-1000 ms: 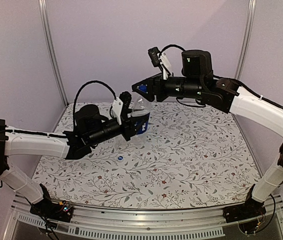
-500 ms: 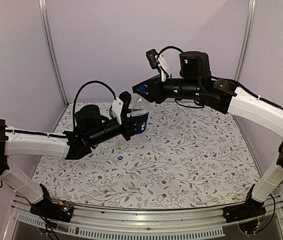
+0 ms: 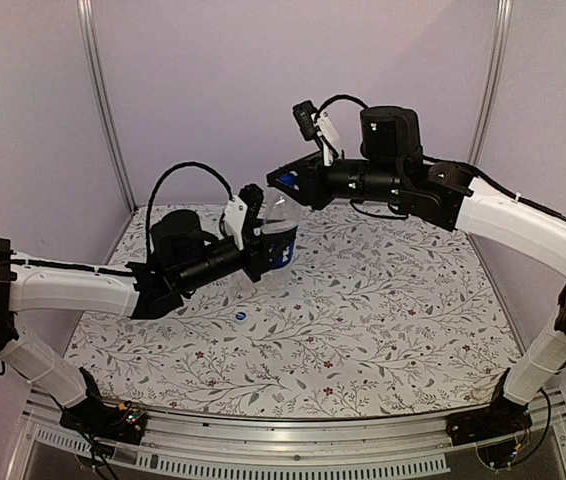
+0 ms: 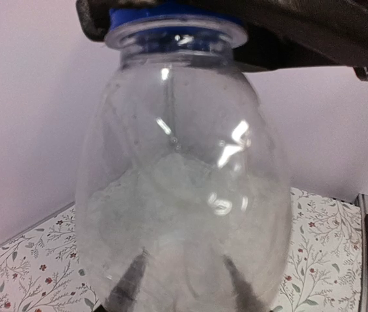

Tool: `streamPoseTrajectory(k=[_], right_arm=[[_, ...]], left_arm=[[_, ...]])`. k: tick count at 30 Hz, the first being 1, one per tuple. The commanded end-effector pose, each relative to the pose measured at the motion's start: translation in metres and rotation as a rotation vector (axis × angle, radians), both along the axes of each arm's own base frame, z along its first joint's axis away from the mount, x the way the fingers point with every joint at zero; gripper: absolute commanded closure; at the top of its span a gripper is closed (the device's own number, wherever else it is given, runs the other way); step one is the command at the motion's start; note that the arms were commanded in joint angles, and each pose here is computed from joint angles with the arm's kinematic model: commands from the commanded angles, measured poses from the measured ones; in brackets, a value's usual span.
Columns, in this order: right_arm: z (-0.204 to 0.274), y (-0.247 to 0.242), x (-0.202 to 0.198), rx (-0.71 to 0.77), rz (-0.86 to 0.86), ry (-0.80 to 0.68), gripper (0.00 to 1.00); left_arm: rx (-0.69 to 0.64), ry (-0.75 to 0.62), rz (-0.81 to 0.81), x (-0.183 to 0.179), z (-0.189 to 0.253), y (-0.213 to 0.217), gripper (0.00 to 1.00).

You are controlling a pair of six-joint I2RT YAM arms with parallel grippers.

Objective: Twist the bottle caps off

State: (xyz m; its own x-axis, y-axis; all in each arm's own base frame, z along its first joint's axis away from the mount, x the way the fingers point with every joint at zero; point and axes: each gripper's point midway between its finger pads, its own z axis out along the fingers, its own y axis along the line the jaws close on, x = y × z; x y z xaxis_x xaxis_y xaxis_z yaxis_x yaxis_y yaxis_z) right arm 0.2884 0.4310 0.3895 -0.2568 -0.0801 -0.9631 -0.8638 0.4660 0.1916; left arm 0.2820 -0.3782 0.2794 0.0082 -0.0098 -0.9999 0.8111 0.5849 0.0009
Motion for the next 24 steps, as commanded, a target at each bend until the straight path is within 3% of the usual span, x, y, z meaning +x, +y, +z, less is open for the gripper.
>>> streamPoseTrajectory(k=[1,5,16,24], right_arm=[[0.016,-0.004,-0.014,0.037,0.039,-0.032,0.89],[0.02,-0.006,-0.022,0.041,0.107,-0.074,1.0],[0.033,-0.042,-0.09,0.082,0.672,-0.27,0.99],[0.028,-0.052,-0.088,0.098,0.75,-0.238,0.96]], left_arm=[[-0.015,-0.018,-0.011,-0.004,0.009,-0.004,0.67],[-0.013,-0.042,-0.051,-0.01,0.011,-0.006,0.67],[-0.057,-0.128,-0.556,-0.084,0.023,-0.023,0.67],[-0.071,-0.106,-0.631,-0.09,0.022,-0.023,0.68]])
